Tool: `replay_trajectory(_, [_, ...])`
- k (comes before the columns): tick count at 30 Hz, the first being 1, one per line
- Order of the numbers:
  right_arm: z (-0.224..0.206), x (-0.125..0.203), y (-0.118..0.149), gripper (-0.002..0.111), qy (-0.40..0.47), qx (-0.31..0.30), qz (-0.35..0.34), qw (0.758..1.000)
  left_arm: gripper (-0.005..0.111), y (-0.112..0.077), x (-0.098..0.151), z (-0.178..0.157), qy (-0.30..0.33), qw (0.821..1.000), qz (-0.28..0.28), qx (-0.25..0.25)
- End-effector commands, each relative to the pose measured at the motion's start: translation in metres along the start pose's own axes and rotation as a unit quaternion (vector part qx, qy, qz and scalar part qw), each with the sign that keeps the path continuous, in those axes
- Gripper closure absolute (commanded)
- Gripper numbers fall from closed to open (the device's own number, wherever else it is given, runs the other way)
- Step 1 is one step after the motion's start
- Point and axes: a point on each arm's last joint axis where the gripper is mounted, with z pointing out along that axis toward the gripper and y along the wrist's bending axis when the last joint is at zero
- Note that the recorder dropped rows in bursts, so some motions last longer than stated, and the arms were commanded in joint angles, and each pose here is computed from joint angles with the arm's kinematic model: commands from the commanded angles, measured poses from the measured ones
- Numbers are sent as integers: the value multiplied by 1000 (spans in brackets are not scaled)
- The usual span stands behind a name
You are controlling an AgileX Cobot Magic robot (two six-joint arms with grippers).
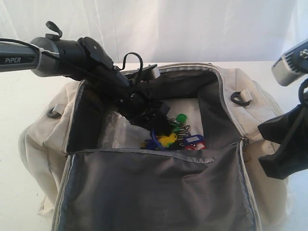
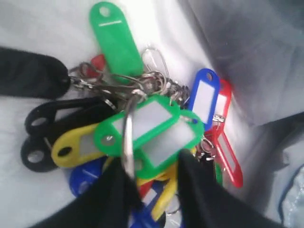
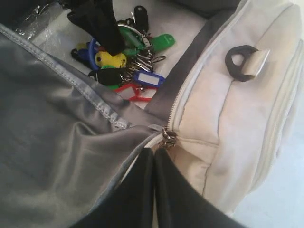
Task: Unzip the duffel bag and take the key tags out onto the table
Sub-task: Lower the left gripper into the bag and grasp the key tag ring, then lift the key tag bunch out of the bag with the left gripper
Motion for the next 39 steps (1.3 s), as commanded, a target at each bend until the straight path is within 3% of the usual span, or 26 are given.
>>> replay_trajectory(1, [0,0,1,108,-6,-1,-2,1000,101,-3,-1,-1,-4,1000,2,14])
replay_trajectory(2, [0,0,1,108,-6,-1,-2,1000,106,-4,-3,-2,-9,1000,4,12])
replay_trajectory(13, [0,-2,0,108,-17,1,-3,1000,107,-57,-19,-78,-55,993,99,-33])
replay_trajectory(25, [5,0,0,108,-29,6,-7,1000,107,-109,-7,-145,-93,978,174,-67])
replay_trajectory(34, [5,-2,0,108,-40,7,-8,999,107,-147,20,-208,-117,957,215,-154])
replay_trajectory(39, [7,1,0,108,-38,11,-13,999,107,-156,41,-245,-119,943,203,-237])
